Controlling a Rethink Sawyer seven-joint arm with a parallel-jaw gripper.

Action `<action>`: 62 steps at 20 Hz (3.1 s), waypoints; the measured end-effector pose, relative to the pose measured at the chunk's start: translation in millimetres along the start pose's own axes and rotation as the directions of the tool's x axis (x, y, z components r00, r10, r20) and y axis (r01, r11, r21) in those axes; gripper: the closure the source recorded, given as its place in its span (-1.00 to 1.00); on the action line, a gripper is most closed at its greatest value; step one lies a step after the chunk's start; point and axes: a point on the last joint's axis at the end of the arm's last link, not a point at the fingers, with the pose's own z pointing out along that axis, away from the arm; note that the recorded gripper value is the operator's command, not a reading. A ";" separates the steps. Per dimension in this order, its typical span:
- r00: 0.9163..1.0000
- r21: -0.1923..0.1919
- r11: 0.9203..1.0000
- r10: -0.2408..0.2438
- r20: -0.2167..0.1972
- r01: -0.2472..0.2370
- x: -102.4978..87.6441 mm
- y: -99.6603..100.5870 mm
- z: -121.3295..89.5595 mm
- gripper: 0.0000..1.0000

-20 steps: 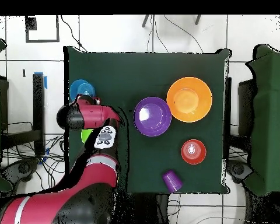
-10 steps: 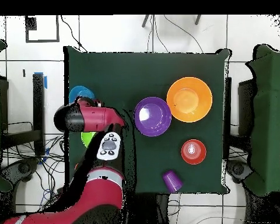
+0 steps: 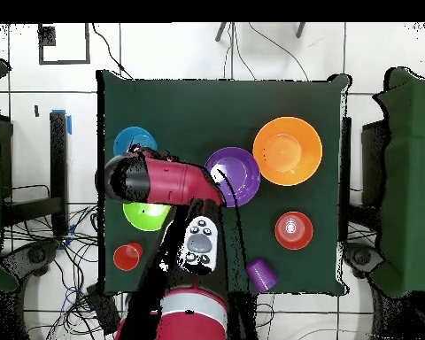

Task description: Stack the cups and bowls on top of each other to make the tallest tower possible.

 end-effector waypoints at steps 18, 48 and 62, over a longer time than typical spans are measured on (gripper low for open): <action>0.991 -0.018 0.993 0.113 -0.071 -0.114 -6.2 -67.5 -58.7 1.00; 0.989 0.023 0.995 0.102 -0.108 -0.100 57.7 -203.0 -23.2 1.00; 0.994 -0.020 0.997 0.067 -0.090 -0.069 28.8 -214.2 4.8 1.00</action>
